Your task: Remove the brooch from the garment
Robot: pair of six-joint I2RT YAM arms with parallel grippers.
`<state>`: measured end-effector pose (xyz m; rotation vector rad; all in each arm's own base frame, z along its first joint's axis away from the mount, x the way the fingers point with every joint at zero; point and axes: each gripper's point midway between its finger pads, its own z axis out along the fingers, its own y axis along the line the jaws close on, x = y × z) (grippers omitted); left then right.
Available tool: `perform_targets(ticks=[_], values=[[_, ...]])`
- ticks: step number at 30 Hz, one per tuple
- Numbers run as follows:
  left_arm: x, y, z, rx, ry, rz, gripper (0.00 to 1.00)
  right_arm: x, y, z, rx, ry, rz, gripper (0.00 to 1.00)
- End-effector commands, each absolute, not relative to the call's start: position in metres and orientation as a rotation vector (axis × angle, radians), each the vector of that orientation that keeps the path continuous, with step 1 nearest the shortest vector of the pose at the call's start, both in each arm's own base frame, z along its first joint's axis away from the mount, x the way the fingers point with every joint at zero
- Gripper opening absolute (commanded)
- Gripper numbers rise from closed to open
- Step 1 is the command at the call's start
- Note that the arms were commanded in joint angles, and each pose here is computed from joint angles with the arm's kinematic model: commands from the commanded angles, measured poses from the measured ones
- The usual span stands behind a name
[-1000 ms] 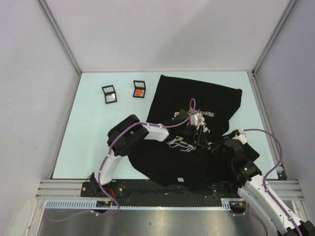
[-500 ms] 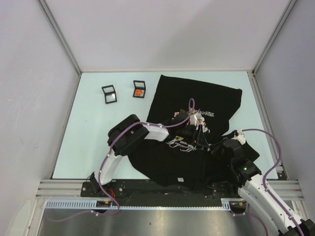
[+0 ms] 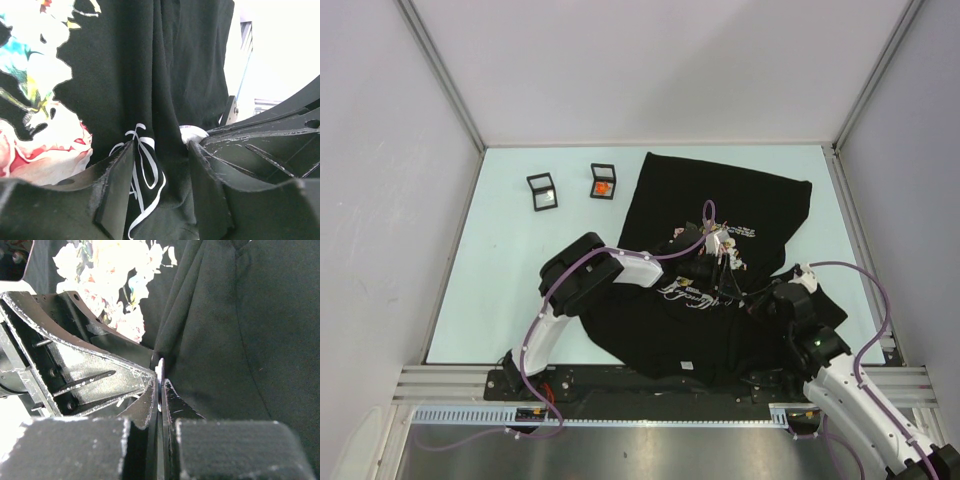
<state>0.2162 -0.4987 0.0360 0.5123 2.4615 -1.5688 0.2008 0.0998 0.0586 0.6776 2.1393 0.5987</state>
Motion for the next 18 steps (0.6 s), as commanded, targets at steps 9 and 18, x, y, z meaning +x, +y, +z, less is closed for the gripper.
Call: perform_targets(ticks=[9, 18], values=[[0.221, -0.480, -0.009, 0.474, 2.539, -1.410, 0.29, 0.215, 0.104, 0.089, 0.673, 1.999, 0.681, 0.00], [0.226, -0.482, 0.011, 0.481, 2.464, -1.437, 0.20, 0.207, 0.086, 0.093, 0.730, 1.948, 0.638, 0.00]])
